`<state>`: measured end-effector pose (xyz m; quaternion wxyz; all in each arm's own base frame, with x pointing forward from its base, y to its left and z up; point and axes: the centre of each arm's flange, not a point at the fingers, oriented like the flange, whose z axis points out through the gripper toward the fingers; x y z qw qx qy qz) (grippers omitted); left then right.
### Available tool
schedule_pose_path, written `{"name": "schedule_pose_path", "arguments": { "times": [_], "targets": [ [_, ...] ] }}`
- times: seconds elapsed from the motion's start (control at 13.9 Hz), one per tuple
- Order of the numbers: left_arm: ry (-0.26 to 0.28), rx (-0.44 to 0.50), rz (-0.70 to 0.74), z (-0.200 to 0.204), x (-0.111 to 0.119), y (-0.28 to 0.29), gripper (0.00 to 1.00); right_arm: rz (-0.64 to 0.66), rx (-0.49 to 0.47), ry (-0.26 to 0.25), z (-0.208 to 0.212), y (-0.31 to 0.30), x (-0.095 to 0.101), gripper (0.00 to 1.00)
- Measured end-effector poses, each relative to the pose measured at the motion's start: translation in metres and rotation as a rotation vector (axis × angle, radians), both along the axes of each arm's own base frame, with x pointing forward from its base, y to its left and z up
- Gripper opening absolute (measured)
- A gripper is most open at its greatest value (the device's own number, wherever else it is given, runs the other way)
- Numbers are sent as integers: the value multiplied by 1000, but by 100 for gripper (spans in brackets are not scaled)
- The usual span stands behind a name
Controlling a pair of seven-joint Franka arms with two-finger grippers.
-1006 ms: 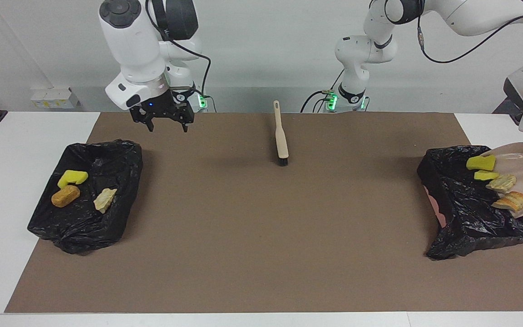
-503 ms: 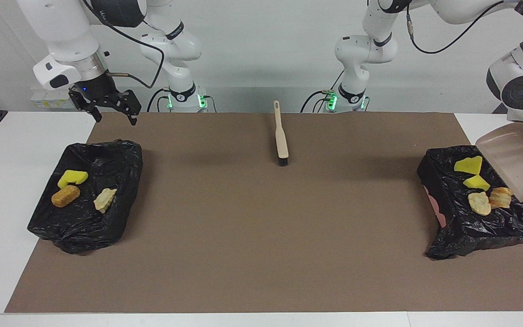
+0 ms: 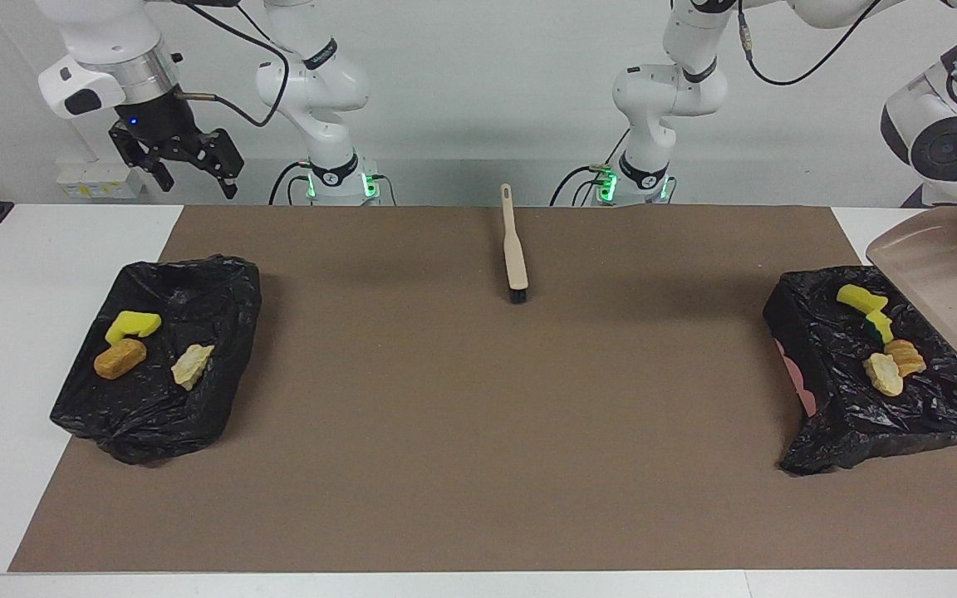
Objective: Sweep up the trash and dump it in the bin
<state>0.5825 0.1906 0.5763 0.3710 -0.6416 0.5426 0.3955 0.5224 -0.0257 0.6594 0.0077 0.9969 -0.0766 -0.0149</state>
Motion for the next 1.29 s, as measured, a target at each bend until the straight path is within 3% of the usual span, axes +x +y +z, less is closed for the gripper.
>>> {"name": "schedule_pose_path", "arguments": {
  "times": [0.29, 0.5, 0.72, 1.15, 1.29],
  "targets": [
    [-53, -146, 78, -21, 1, -43, 31, -1, 16, 16, -7, 2, -6, 100],
    [-181, -359, 234, -43, -2, -88, 31, -1, 16, 12, -6, 2, -7, 100],
    [-331, -503, 399, -58, -2, -157, 31, 6, 16, 12, -6, 6, -7, 100],
    [-572, -656, 742, -118, 0, -310, 31, 11, 16, 12, -6, 8, -7, 100],
    [-609, -711, 829, -140, 3, -348, 31, 11, 16, 12, -6, 8, -7, 100]
  ]
}}
